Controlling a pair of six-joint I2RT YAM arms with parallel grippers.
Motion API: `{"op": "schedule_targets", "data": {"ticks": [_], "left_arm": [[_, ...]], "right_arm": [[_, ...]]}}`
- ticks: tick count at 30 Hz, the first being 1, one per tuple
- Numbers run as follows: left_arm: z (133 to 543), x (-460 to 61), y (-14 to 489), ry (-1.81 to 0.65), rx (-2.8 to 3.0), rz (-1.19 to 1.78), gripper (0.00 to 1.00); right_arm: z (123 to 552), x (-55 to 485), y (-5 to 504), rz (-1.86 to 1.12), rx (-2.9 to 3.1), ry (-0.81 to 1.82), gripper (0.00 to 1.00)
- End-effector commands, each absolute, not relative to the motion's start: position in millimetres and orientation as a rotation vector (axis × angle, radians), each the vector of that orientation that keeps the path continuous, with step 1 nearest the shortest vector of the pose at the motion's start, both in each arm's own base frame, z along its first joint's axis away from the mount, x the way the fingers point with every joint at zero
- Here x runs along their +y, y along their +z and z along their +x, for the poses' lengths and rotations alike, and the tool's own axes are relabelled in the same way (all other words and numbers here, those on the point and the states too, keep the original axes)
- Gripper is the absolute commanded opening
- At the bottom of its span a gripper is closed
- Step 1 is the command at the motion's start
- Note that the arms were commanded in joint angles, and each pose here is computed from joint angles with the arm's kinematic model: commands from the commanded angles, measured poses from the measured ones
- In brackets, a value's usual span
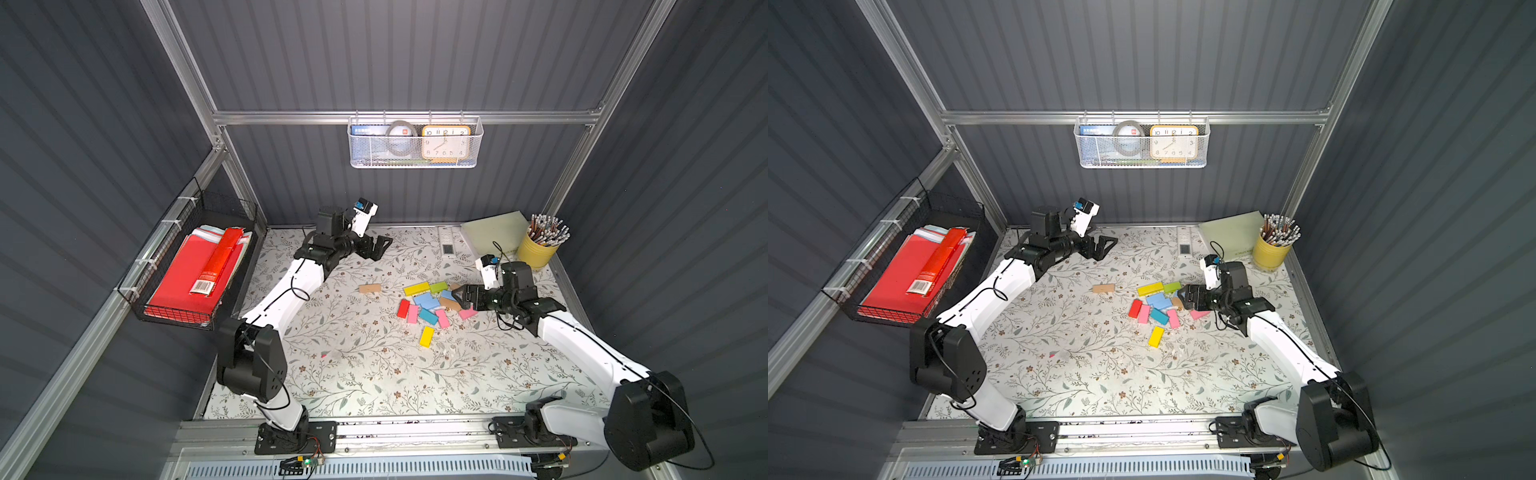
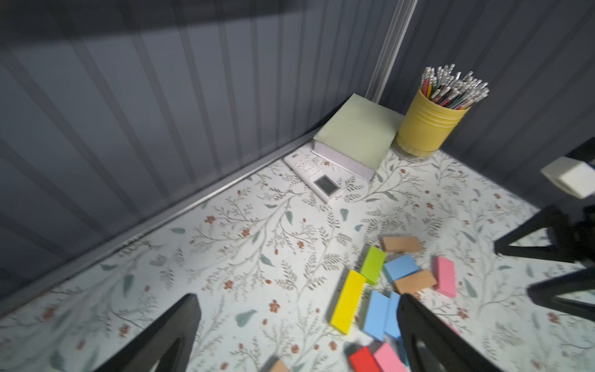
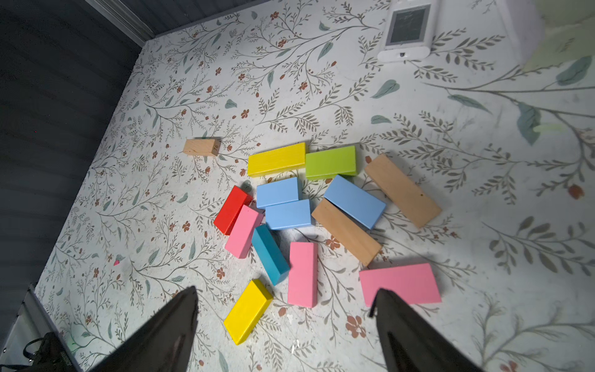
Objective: Assemble the number 8 with building blocks
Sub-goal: Pick up the building block from the center of the board.
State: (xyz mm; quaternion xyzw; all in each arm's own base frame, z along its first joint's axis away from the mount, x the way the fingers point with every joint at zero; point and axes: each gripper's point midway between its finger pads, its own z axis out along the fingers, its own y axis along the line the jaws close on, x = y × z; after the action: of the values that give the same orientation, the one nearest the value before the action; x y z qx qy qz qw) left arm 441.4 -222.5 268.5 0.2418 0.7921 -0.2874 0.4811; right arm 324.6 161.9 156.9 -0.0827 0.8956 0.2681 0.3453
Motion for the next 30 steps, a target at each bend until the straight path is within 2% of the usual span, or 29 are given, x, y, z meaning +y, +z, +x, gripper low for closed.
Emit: {"op": "schedule_targets", "data": {"ticks": [1, 3, 6, 8, 10, 12, 15, 24, 30], "left_arm": [[424, -229, 278, -0.975, 1.939, 0.333, 0.99], [426, -228, 270, -1.002, 1.954, 0.299, 0.99], [443, -219, 249, -0.887, 2.034, 0.205, 0.99], [444, -220, 239, -0.763, 2.081, 0.136, 0.93], [434, -231, 226, -0.592, 2.128, 0.090, 0.94], [426, -231, 205, -0.553, 2.207, -0.022, 0.87], [406, -239, 171, -0.507, 2.325, -0.097, 0.85], [361, -290, 117, -0.417, 2.468, 0.067, 0.74], [341, -285, 78, -0.290, 2.540, 0.225, 0.68]], "right_arm": [[328, 159, 163, -0.191, 2.309, 0.672, 0.91], [326, 158, 161, -0.186, 2.312, 0.670, 0.91], [324, 157, 157, -0.182, 2.323, 0.670, 0.91], [323, 156, 154, -0.180, 2.333, 0.666, 0.91], [321, 154, 150, -0.179, 2.346, 0.652, 0.91], [319, 150, 156, -0.168, 2.330, 0.629, 0.92], [318, 145, 154, -0.151, 2.336, 0.604, 0.92], [317, 139, 145, -0.128, 2.359, 0.566, 0.92], [313, 139, 139, -0.136, 2.373, 0.571, 0.92]]}}
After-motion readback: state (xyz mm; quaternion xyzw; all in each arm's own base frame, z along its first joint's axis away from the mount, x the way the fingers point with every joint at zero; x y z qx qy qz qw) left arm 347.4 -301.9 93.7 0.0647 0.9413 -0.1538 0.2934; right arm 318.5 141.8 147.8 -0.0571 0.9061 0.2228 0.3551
